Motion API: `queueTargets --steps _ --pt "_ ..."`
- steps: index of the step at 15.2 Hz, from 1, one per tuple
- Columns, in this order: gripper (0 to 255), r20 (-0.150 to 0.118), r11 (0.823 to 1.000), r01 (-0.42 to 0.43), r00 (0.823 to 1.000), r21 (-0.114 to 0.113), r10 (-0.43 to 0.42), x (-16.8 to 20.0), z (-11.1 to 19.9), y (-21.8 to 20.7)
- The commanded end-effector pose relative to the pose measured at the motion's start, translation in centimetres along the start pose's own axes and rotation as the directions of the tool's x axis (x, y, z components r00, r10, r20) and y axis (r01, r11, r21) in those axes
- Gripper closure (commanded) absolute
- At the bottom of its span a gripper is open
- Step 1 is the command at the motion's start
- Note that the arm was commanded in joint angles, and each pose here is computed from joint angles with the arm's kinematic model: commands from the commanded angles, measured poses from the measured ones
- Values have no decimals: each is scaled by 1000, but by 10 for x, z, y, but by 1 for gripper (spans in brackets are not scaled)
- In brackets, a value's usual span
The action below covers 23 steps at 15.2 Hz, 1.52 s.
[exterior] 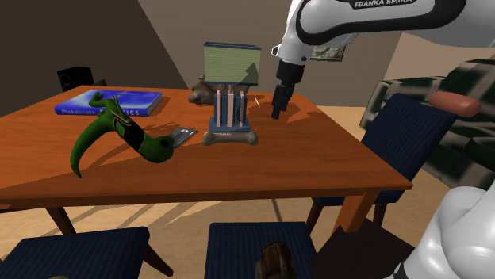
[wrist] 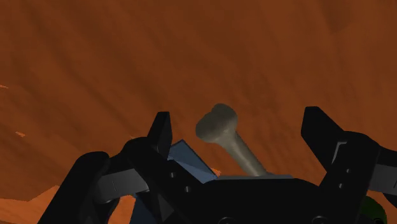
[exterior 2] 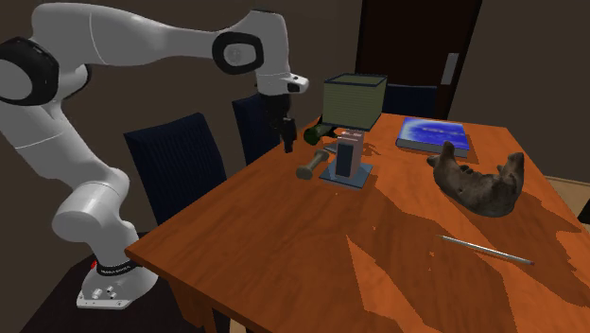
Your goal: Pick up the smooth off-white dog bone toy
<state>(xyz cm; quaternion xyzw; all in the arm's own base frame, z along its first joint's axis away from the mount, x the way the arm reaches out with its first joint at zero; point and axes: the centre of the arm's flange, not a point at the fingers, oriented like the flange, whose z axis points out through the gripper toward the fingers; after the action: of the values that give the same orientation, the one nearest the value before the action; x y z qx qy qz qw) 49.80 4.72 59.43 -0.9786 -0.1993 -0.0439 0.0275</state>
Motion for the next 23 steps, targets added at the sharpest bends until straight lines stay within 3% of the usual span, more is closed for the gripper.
queueTargets --steps 1,4,7,13,22,23 --pt "0 23 996 86 996 3 -86 28 11 1" --pt "0 56 978 206 977 10 -206 68 31 -3" --pt "0 88 946 324 942 22 -324 106 52 -12" --pt "0 143 844 533 833 54 -535 173 95 -42" --pt "0 143 844 533 833 54 -535 169 135 -41" --pt "255 143 844 533 833 54 -535 168 135 -39"
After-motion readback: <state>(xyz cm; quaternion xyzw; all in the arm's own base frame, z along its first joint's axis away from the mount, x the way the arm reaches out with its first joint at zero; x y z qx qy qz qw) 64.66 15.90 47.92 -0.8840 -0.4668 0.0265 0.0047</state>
